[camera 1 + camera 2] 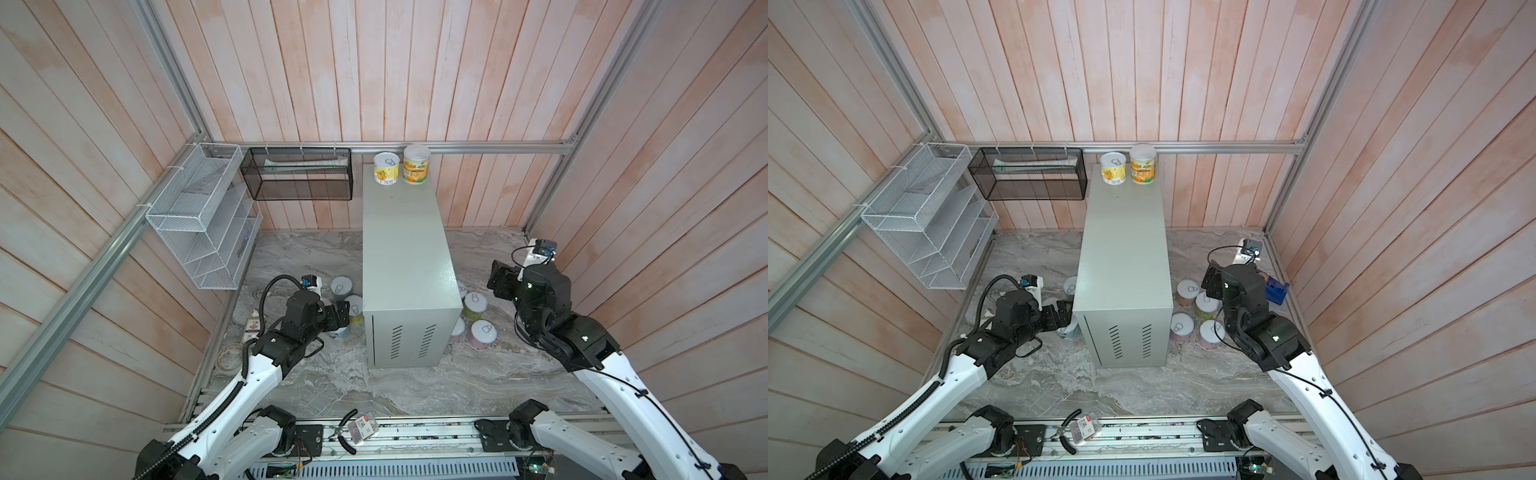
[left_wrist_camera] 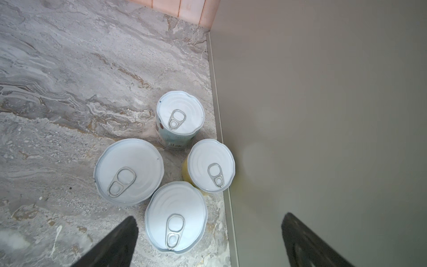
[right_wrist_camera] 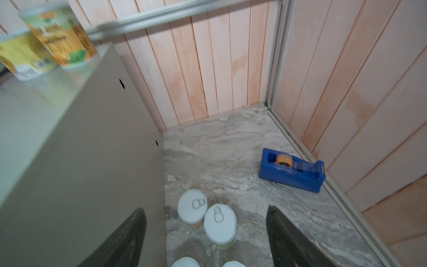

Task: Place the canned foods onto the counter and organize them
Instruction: 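Open the right gripper and draw it back down beside the cabinet, then lower the left gripper onto a light-blue-labelled can while the right hovers over cans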

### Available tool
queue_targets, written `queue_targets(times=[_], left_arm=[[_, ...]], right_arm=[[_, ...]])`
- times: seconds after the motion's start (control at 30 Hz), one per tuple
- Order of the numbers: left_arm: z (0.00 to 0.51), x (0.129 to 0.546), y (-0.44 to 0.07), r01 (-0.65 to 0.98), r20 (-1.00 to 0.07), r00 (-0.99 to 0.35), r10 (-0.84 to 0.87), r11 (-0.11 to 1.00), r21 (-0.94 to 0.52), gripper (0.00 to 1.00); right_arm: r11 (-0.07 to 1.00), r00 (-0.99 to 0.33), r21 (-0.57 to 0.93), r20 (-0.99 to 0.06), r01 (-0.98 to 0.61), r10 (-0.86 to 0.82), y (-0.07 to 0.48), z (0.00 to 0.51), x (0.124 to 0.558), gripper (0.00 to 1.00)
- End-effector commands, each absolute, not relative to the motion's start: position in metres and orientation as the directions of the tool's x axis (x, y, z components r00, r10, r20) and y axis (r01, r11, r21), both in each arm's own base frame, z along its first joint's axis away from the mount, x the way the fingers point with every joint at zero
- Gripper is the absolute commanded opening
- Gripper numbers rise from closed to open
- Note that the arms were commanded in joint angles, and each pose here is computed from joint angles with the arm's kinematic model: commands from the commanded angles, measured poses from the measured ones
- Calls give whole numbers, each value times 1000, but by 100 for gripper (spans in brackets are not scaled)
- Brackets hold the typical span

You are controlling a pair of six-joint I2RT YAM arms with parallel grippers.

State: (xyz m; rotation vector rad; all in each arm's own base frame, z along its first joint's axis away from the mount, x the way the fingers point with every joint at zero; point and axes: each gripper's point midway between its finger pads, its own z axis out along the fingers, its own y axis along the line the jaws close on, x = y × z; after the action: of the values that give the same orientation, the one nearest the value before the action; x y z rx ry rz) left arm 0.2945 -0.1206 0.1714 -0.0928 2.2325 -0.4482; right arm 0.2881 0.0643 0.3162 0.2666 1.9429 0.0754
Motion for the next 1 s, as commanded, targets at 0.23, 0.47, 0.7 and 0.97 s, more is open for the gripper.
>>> queue_targets(times=[0.23, 0.47, 0.7, 0.97], left_arm=[[124, 270, -105, -38, -662, -714, -228, 957, -289, 99], [103, 265, -111, -52, -646, -721, -251, 949, -310, 100], [100, 283, -118, -45, -671, -703, -236, 956, -289, 100], [95, 309, -130, -26, -671, -720, -177, 973, -228, 100]], right_arm=[[961, -556, 235, -784, 145, 275, 81, 208, 275, 82], [967, -587, 222, -769, 123, 251, 89, 195, 286, 86], [958, -538, 259, -794, 123, 284, 77, 208, 295, 88], [953, -514, 267, -802, 147, 304, 62, 208, 292, 88]])
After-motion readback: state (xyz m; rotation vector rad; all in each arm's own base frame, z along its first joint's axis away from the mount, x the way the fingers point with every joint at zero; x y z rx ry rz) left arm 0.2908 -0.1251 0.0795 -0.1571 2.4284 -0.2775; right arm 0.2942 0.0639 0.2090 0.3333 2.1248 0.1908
